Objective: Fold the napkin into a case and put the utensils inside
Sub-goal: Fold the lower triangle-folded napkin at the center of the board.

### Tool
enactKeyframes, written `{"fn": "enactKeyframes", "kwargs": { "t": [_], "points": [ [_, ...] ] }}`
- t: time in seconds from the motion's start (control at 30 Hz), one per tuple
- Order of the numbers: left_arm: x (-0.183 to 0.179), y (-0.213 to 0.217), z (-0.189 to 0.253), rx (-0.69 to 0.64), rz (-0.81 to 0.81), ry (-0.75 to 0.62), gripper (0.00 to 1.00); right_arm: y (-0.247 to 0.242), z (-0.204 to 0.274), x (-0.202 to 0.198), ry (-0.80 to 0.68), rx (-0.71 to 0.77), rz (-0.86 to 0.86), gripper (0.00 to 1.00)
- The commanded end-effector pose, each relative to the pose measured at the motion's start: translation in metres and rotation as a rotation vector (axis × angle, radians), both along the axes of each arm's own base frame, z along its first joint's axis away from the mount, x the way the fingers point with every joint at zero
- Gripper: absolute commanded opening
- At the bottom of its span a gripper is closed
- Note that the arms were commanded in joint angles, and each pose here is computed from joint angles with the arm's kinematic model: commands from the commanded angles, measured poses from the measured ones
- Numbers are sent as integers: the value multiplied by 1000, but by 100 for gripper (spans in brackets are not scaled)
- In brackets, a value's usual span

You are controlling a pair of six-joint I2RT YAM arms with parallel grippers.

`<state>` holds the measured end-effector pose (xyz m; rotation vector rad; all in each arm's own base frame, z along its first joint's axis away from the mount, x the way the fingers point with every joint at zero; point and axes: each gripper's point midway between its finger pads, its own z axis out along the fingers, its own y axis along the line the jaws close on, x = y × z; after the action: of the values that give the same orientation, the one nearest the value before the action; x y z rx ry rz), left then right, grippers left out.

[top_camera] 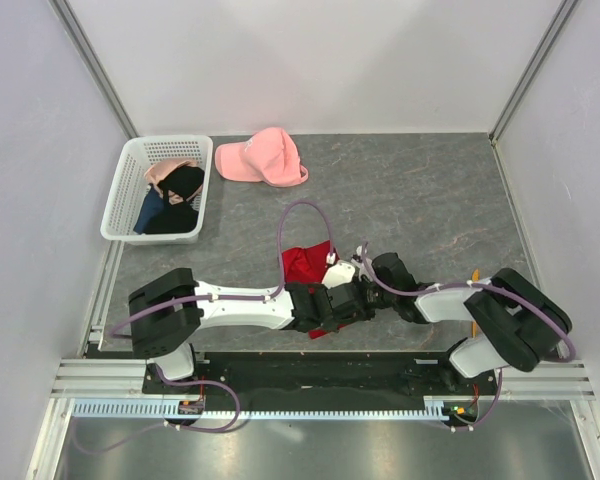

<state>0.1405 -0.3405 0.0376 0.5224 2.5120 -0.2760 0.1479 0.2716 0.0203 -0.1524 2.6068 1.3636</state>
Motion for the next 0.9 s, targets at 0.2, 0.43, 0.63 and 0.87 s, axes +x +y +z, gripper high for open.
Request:
{"fn": "enactKeyframes", "kwargs": {
  "t": [0.2,0.43,0.63,0.87],
  "points": [
    [6,-6,0,-65,63,2,5,-12,22,22,-117,-77,-35,6],
    [5,-15,-5,-90,58,16,6,-17,-2,19,-83,-108,-42,5],
    [4,-9,-12,-84,77,29,26,-16,0,19,-85,-98,-39,5],
    [5,4,27,-186,98,15,42,-14,12,23,-115,-90,-26,4]
  ]
}}
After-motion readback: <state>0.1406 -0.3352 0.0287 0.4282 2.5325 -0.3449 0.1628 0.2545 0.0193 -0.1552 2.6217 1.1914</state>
